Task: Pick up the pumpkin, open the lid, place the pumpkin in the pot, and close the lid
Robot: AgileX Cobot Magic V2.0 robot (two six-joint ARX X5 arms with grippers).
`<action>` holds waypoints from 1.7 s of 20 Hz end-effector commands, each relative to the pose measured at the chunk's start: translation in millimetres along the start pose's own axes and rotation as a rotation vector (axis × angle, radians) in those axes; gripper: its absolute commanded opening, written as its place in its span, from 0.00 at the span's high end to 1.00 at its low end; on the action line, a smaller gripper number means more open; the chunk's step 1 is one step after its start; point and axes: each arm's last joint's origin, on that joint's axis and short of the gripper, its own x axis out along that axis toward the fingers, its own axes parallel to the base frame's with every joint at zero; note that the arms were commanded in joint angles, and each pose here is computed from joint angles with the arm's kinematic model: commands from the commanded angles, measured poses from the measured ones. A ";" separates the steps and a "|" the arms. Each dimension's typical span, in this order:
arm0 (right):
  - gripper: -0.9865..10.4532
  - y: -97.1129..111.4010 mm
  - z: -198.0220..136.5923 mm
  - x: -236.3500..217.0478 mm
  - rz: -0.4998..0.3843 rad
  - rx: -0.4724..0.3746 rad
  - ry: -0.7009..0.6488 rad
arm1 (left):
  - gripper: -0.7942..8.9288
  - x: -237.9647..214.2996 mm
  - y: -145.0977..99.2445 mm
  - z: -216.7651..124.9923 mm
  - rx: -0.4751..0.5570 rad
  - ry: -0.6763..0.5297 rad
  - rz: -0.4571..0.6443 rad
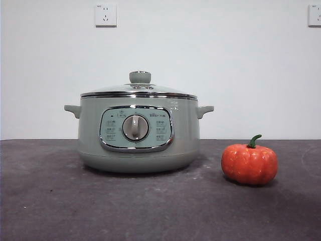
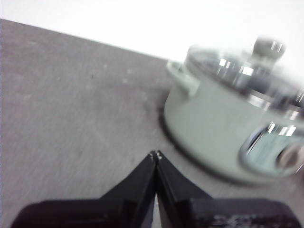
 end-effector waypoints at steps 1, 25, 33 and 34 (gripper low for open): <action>0.92 6.9 15.0 -4.2 0.021 0.059 -0.043 | 0.93 -6.0 -7.7 18.1 -0.032 -0.059 -0.042; 0.92 69.9 148.0 -5.4 0.235 -0.214 0.435 | 0.93 -27.1 -55.8 123.5 0.198 0.285 -0.325; 0.92 75.4 161.6 -3.0 0.233 -0.270 0.640 | 0.93 -26.0 -62.8 142.6 0.216 0.428 -0.371; 0.92 75.2 160.9 -2.6 0.235 -0.273 0.656 | 0.93 -25.8 -62.9 143.1 0.217 0.441 -0.371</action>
